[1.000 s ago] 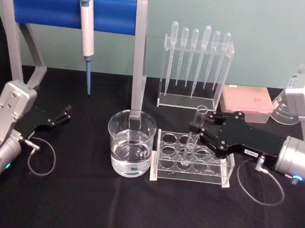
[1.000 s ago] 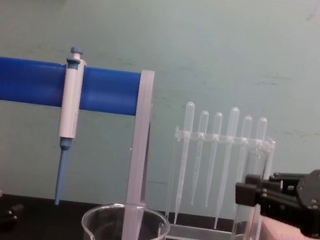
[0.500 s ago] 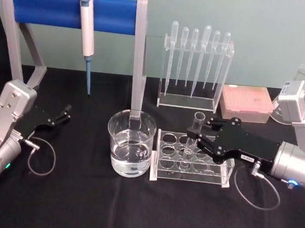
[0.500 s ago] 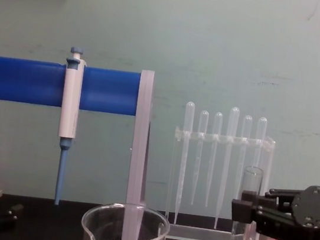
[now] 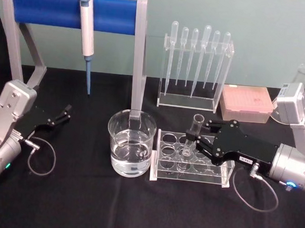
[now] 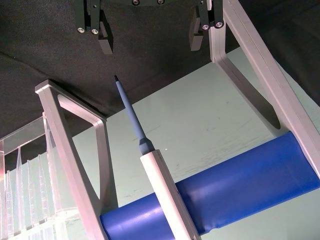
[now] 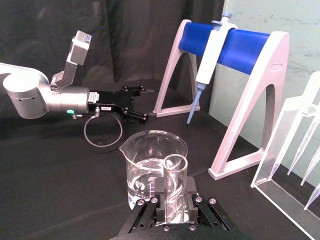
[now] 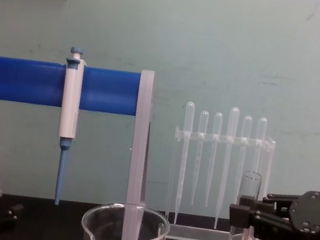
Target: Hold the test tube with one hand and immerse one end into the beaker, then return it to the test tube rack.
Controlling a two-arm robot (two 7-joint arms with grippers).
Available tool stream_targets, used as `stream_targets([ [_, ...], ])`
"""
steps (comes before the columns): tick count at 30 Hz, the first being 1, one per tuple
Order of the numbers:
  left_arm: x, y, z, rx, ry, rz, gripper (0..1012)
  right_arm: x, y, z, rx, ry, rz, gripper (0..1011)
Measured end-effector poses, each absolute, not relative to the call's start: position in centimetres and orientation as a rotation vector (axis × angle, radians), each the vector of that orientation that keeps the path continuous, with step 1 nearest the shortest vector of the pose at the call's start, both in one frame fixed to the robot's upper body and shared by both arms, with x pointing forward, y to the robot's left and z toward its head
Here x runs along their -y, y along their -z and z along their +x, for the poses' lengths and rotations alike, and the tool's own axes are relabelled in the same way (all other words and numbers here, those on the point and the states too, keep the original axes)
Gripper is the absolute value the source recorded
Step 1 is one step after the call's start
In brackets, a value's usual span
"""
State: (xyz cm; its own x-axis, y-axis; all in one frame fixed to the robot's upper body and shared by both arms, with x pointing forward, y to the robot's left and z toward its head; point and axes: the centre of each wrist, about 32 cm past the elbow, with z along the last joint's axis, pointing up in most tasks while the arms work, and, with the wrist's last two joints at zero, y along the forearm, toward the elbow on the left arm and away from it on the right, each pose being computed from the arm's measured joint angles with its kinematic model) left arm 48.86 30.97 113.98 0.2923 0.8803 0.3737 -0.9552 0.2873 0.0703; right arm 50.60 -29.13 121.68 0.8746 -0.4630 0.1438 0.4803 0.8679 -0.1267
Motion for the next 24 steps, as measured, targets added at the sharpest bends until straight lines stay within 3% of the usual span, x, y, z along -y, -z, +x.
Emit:
stream_targets([
  [24,-30.97,-113.98,48.86,0.285,-1.248,0.304,1000,29.00,-121.58,50.64,0.106,0.495,-0.167,241],
])
